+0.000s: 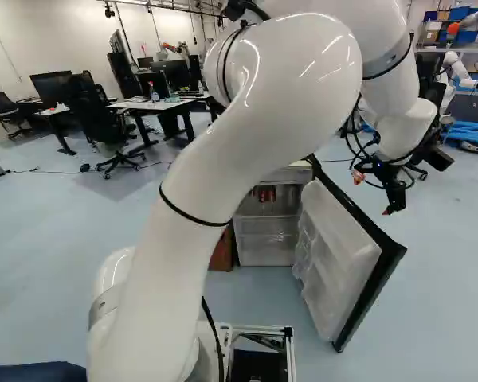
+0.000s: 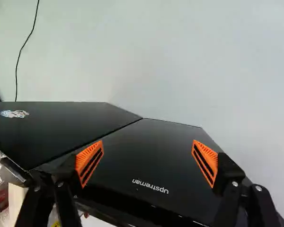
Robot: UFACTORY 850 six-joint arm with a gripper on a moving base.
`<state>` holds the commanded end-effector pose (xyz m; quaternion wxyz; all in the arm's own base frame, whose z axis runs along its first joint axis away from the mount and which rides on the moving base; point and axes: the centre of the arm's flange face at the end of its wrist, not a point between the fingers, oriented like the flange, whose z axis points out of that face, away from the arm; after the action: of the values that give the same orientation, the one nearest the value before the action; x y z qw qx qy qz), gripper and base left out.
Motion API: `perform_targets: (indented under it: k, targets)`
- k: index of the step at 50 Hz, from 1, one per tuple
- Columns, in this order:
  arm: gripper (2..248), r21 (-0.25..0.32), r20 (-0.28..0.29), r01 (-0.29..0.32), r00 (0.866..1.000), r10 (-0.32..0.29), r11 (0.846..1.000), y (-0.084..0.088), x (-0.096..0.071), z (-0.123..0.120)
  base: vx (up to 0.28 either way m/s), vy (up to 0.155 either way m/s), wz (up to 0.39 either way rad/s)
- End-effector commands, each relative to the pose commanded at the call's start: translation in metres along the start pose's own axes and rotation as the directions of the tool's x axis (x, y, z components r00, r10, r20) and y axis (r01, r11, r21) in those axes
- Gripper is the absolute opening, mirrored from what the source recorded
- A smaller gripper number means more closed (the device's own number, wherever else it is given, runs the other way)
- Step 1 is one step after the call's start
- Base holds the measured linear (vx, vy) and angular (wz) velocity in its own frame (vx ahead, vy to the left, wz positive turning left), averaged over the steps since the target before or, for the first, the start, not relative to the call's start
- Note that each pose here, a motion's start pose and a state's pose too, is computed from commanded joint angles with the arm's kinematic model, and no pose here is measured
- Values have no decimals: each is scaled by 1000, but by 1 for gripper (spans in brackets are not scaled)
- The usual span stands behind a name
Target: Grab a drink from the fridge
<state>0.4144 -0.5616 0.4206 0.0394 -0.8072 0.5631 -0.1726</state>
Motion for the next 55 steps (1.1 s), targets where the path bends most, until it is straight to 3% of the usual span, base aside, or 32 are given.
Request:
perform_targets:
  k: [14,32,55]
  targets:
    - [247,-7,23,-5,1000,5,1000,4,0,21,0,0,0]
    - [247,-8,25,-6,1000,6,1000,5,-1,20,0,0,0]
    - [247,-15,41,-17,999,18,1000,14,-15,13,0,0,0]
